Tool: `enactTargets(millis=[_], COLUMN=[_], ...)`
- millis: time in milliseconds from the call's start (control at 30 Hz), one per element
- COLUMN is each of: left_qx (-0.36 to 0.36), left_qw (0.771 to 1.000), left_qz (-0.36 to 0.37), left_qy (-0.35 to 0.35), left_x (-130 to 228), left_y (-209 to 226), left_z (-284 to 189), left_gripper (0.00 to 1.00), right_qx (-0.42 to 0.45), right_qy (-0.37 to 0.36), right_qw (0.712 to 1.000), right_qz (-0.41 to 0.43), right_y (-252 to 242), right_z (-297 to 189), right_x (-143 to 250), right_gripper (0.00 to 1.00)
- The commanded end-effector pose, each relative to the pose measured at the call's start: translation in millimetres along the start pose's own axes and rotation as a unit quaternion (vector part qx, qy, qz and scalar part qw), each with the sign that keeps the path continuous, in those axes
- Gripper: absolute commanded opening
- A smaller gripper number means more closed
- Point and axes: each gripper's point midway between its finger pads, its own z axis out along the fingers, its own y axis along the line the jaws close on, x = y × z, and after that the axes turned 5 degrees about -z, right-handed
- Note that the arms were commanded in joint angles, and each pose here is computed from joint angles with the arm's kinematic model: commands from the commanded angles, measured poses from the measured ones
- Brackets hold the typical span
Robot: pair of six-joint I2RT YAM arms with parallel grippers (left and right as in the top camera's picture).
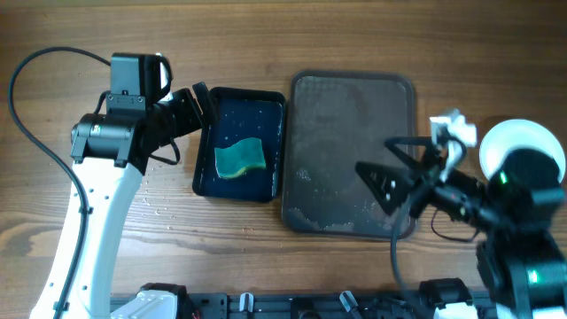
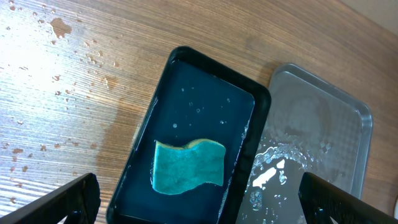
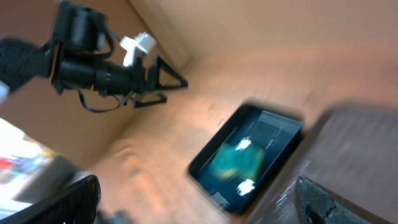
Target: Clean dirty plates on tray and stack at the side
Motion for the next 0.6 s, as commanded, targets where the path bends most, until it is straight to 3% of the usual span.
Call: enactTargets(millis=[0, 133, 333, 567], left_qx=[0.007, 0.007, 0.007, 0.008], left_qw=[1.0, 1.0, 1.0, 1.0], left_qz=[0.0, 0.0, 0.0, 0.0], left_qy=[-0.009, -0.009, -0.009, -0.008], left_x=[-5.4, -5.4, -5.4, -5.4], left_y=[-2.2, -2.2, -2.2, -2.3], left_z=[-5.4, -5.4, -5.4, -5.4], left_gripper=[1.0, 1.0, 1.0, 1.0], right_qx=[0.145, 0.22, 0.371, 0.379], right_qy=[-0.051, -0.097, -0.147, -0.191], right_qw=[0.98, 0.96, 0.907, 0.893], right_qz=[-0.123, -0.142, -0.135, -0.148], right_y=[-28.4, -36.8, -82.1, -114.2], right_z=[-26.6, -55.7, -94.9, -77.4], right_x=[-4.8, -2.4, 20.2, 59.2], right_gripper=[1.0, 1.0, 1.0, 1.0])
